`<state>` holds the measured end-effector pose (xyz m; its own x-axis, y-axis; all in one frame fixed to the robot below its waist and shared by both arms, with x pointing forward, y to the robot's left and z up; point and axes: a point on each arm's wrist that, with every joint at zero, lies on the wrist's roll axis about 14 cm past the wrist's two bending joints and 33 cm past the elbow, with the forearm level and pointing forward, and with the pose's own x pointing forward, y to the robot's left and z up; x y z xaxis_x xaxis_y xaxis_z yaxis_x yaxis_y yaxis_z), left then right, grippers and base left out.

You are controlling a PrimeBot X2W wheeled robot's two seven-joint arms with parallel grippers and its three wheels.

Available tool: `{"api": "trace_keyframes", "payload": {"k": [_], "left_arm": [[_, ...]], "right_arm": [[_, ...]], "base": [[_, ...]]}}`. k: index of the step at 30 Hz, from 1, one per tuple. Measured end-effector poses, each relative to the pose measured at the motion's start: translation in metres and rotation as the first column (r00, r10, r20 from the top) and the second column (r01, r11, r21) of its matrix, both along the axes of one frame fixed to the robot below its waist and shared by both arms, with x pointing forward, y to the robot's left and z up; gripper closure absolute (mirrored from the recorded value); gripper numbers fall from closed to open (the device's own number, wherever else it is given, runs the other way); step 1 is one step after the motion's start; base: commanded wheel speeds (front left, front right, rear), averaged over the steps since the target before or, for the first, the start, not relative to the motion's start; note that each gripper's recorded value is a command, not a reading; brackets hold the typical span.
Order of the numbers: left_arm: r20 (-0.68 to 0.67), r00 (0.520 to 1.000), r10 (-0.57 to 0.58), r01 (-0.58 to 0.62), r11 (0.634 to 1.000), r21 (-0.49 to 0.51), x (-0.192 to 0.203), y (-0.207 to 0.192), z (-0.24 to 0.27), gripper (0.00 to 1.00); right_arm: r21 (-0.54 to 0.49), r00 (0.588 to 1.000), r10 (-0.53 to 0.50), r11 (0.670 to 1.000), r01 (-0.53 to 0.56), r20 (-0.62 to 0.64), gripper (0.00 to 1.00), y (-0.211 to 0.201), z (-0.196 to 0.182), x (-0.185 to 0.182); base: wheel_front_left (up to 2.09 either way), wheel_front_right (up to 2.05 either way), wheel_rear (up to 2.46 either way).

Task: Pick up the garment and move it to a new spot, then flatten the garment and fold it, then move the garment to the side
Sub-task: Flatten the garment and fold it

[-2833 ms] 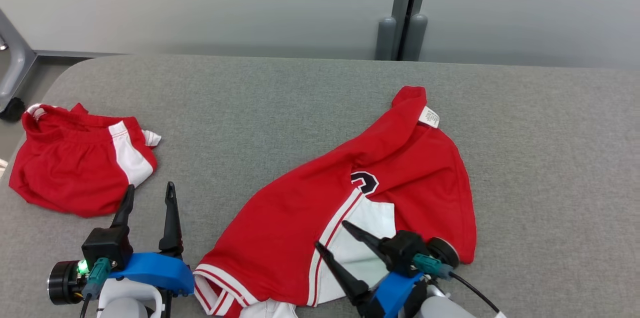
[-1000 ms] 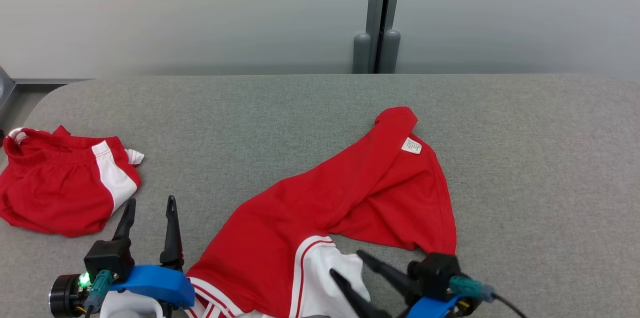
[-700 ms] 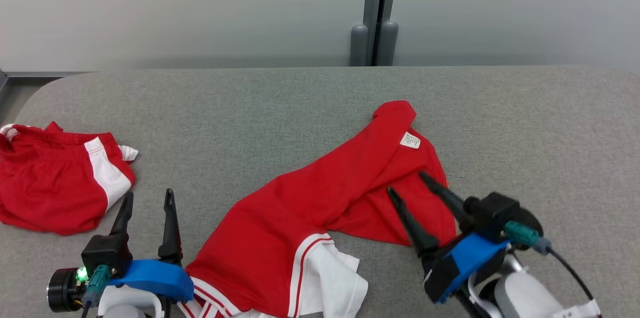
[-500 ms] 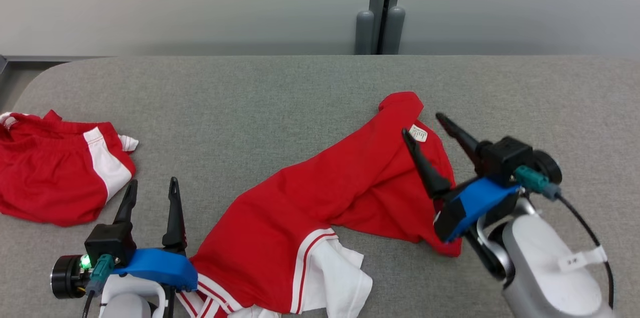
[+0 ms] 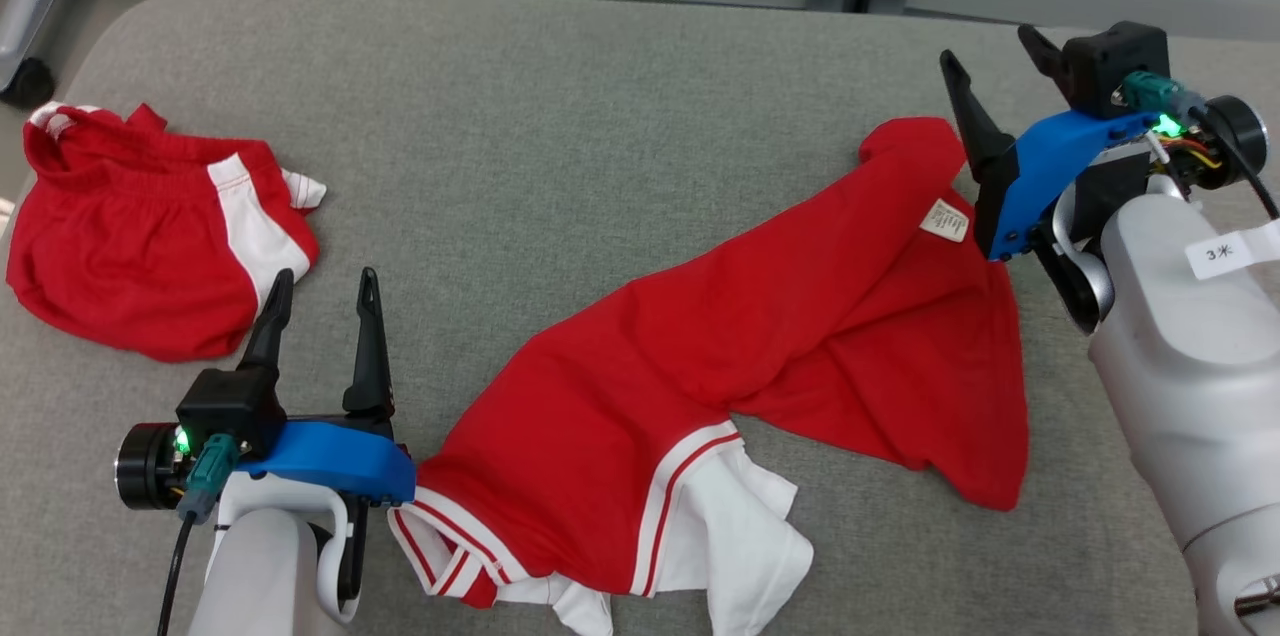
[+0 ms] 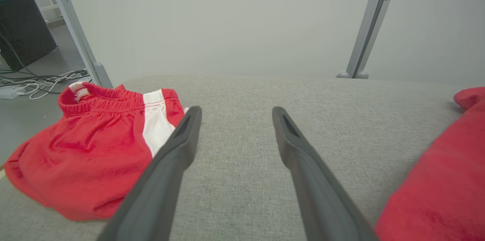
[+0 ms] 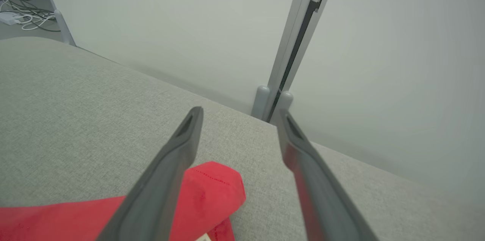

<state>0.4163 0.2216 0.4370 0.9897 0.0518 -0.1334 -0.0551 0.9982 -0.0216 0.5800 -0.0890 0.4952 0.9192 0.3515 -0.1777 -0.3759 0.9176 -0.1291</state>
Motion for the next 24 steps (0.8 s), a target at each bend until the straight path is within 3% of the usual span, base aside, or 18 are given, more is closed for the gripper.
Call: {"api": "trace_keyframes", "payload": {"k": [7, 14, 16, 17, 24], "left_arm": [[-0.037, 0.999, 0.036, -0.035, 0.999, 0.006, 0.000, 0.013, -0.013, 0.00], [-0.041, 0.998, 0.057, -0.057, 0.998, 0.005, 0.001, 0.019, -0.015, 0.00], [-0.038, 0.998, 0.056, -0.056, 0.998, 0.003, 0.002, 0.018, -0.014, 0.00], [-0.036, 0.998, 0.054, -0.054, 0.999, 0.002, 0.002, 0.017, -0.013, 0.00], [-0.003, 0.999, 0.050, -0.050, 0.999, 0.002, 0.003, 0.014, -0.001, 0.00]], "right_arm": [[-0.072, 0.974, -0.029, 0.997, 0.013, -0.227, 0.00, -0.001, -0.078, 0.009], [-0.078, 0.928, -0.057, 0.996, 0.030, -0.369, 0.00, -0.002, -0.121, -0.007], [-0.052, 0.919, -0.057, 0.998, 0.040, -0.391, 0.86, 0.003, -0.123, -0.012], [-0.038, 0.918, -0.056, 0.998, 0.045, -0.392, 1.00, 0.004, -0.123, -0.012], [0.030, 0.976, -0.045, 0.998, 0.053, -0.214, 1.00, 0.003, -0.081, -0.004]], "base": [[0.00, 0.00, 0.00], [0.00, 0.00, 0.00], [0.00, 0.00, 0.00], [0.00, 0.00, 0.00], [0.00, 0.00, 0.00]]}}
